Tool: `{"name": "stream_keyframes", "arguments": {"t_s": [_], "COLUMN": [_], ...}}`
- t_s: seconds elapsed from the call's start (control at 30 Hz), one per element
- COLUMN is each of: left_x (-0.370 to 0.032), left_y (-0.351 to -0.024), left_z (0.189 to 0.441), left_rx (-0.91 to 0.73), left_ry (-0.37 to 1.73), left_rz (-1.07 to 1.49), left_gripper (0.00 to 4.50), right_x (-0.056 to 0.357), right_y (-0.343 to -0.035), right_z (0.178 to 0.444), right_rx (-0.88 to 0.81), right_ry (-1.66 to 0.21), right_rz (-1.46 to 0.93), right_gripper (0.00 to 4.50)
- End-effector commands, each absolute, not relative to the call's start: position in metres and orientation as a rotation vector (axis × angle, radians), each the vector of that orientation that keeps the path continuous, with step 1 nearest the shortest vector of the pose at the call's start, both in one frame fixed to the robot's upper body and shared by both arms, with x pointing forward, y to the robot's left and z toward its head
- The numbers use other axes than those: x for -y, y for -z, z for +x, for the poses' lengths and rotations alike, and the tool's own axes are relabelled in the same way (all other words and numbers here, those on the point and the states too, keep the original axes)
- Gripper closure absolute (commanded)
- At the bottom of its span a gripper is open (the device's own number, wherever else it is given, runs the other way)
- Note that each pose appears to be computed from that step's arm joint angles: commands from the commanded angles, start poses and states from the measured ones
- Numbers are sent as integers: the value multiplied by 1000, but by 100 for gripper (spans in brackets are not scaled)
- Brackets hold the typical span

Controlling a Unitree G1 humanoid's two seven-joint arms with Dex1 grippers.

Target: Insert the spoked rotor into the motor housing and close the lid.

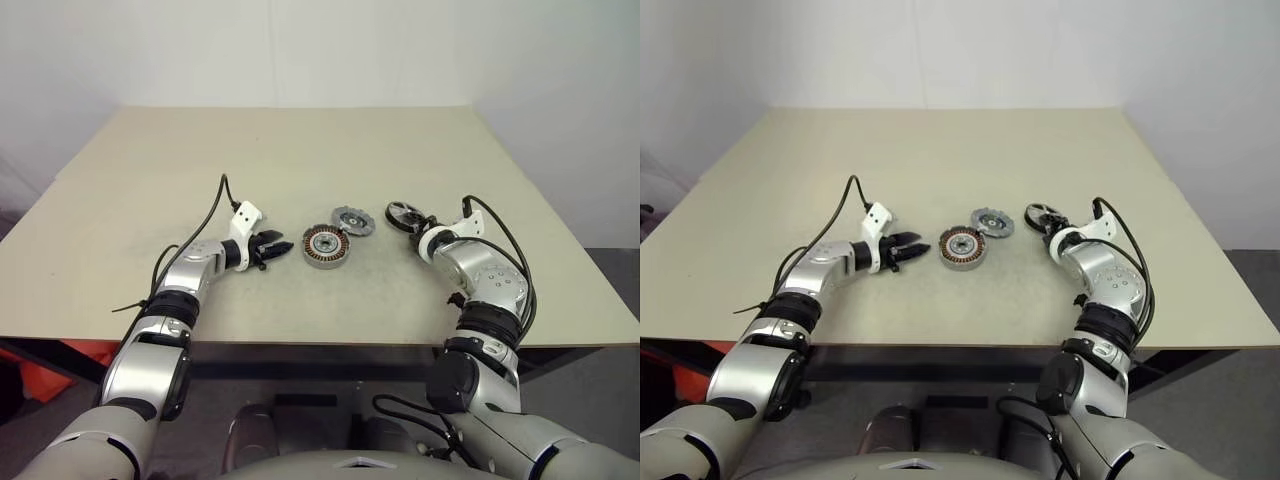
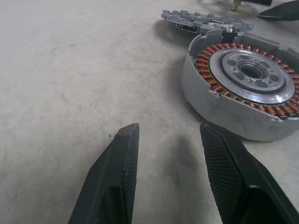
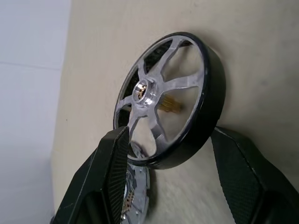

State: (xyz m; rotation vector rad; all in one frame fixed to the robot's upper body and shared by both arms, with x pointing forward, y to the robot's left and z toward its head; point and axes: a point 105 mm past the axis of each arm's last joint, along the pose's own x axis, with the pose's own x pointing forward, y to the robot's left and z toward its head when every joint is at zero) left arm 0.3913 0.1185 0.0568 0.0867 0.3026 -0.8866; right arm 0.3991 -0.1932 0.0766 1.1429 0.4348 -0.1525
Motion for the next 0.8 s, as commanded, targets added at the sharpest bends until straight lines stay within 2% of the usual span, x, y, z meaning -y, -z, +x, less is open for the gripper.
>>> {"name": "stream_keyframes", "arguments": {"t_s": [0.03,0.1,0.2,0.37,0.4,0.63,0.73,0.8], "left_x": [-121,-122,-122,-121,-121,-120,-120,-120], "left_y": [-73,-73,-74,-74,-74,-72,-72,-71], "left_z": [396,397,398,399,399,399,398,397], "left_rx": [-242,-243,-243,-242,-243,-247,-249,-253], "left_ry": [881,878,875,871,871,870,872,874], "left_rz": [117,117,118,117,118,118,118,119], "left_gripper": [230,230,230,230,230,230,230,230], "right_x": [197,199,201,201,201,198,169,148], "right_y": [-91,-88,-88,-99,-101,-113,-158,-175], "right_z": [407,407,408,410,410,408,401,389], "right_rx": [-378,-379,-372,-337,-331,-300,-204,-214], "right_ry": [141,157,167,143,140,81,-210,-374], "right_rz": [1127,1132,1141,1148,1150,1179,1230,1220], "right_gripper": [167,167,225,405,420,419,419,419]}}
